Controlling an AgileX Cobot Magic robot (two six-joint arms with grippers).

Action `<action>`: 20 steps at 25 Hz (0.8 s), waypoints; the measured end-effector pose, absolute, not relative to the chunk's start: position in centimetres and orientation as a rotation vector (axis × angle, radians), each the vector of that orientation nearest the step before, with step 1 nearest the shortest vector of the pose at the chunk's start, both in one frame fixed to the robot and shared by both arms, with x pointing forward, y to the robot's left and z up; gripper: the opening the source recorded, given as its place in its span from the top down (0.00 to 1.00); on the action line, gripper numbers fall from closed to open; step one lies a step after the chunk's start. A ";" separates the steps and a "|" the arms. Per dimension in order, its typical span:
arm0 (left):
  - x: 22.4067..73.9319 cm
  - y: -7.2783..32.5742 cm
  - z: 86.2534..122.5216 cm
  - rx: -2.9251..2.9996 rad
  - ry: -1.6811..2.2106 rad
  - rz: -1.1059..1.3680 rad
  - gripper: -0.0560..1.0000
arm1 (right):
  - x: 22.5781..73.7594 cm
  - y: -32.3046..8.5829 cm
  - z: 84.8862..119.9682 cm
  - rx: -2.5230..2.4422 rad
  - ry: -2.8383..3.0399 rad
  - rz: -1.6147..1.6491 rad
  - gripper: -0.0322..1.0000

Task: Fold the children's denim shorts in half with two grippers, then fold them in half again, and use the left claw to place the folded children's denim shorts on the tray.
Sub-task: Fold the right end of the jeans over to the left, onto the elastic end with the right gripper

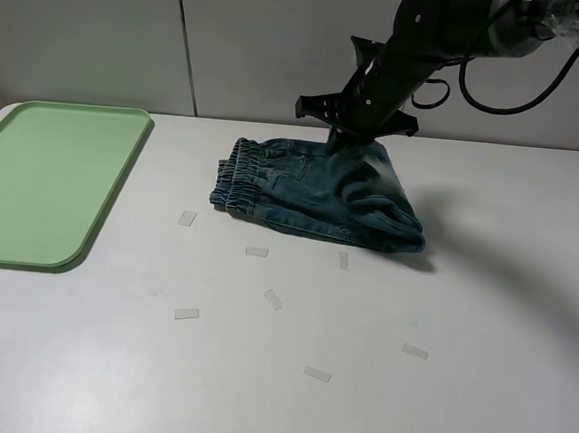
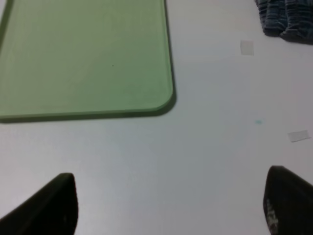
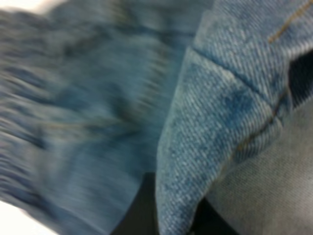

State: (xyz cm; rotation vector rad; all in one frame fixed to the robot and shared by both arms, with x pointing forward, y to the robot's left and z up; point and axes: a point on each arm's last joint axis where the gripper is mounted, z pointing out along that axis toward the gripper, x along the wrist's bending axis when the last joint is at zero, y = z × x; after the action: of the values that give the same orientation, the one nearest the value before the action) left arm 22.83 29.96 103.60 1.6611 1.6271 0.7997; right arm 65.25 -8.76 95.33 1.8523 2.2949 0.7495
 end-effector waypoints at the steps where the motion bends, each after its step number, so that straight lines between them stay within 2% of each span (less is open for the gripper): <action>1: 22.8 30.0 103.6 1.661 1.627 0.800 0.23 | 65.2 -8.1 95.5 1.858 2.284 0.797 0.98; 15: 22.8 30.0 103.6 1.661 1.627 0.800 0.23 | 63.9 -3.1 96.6 1.818 2.217 1.100 0.97; 17: 22.8 30.0 103.6 1.661 1.627 0.800 0.23 | 63.7 -2.7 96.6 1.758 2.243 1.112 0.92; 20: 22.8 30.0 103.6 1.661 1.627 0.800 0.23 | 63.3 -2.0 96.7 1.638 2.302 1.117 0.69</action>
State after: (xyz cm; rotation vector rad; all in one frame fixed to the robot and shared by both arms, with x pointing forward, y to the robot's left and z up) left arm 22.83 29.96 103.60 1.6611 1.6271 0.7997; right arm 63.27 -1.99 96.70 1.6384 2.3023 1.1167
